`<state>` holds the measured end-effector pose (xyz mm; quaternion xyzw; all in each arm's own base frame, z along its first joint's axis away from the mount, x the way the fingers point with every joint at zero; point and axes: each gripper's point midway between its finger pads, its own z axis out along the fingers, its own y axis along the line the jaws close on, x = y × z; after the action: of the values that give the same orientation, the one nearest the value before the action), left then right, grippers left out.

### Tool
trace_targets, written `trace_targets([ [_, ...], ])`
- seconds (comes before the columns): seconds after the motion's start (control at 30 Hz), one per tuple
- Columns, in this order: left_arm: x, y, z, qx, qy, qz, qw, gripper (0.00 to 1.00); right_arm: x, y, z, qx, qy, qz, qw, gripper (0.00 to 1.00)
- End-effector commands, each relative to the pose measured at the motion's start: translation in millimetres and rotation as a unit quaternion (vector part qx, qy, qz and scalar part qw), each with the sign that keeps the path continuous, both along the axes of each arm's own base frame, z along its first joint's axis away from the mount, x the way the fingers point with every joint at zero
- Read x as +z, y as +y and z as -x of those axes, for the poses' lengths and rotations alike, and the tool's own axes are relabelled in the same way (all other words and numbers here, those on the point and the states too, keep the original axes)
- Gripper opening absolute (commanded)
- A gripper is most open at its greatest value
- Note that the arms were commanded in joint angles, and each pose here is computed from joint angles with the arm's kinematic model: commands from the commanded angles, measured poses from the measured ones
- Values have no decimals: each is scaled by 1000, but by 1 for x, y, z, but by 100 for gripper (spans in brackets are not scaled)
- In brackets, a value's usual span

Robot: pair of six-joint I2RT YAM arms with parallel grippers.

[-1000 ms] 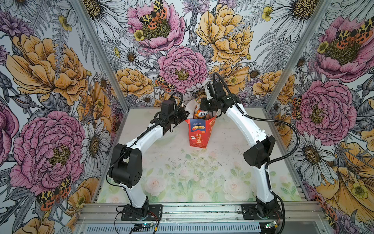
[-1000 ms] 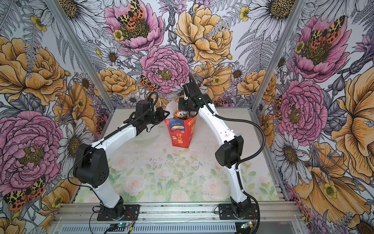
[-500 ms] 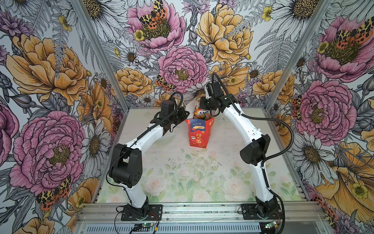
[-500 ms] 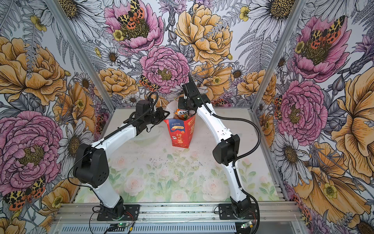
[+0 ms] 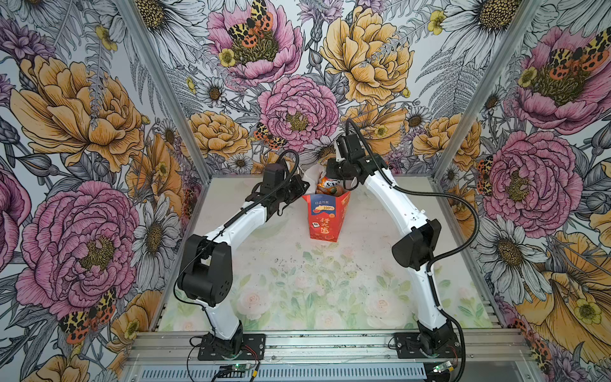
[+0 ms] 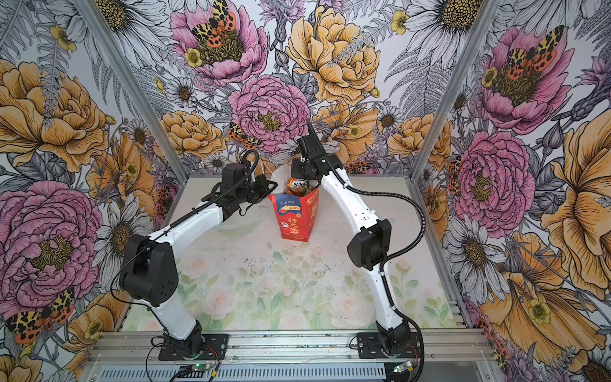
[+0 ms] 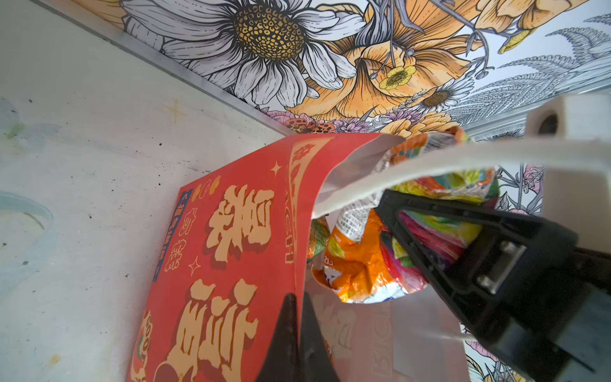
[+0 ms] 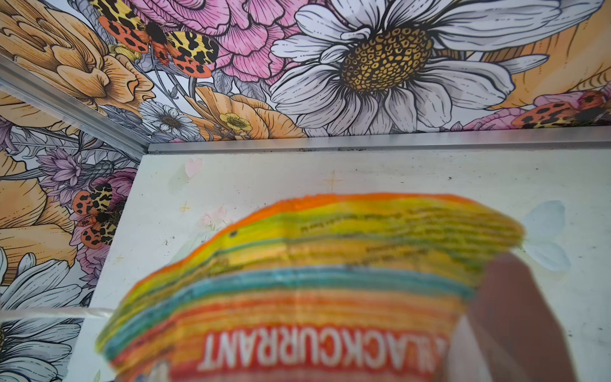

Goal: Place the snacks into the paper bag
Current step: 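Lower the FOX'S candy bag into the red bag's opening with the right gripper, then push the FOX'S bag deeper into the red bag, then open the right gripper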

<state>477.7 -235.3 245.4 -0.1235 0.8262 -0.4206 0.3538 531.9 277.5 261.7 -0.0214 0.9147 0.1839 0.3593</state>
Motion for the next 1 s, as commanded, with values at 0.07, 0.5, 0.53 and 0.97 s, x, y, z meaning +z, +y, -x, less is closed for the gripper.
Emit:
trace_targets([
  [0.07,13,8,4,10,-13,0,1000,0,7,-2,6,1,-10,9,1000,2],
  [0.5,14,8,2,10,-14,1,1000,0,14,-3,16,9,-15,18,1000,22],
  [0.53,14,8,2,10,-15,1,1000,0,14,-3,16,10,-15,19,1000,26],
  [0.97,14,6,3,8,-14,1,1000,0,35,-4,27,22,-29,9,999,33],
])
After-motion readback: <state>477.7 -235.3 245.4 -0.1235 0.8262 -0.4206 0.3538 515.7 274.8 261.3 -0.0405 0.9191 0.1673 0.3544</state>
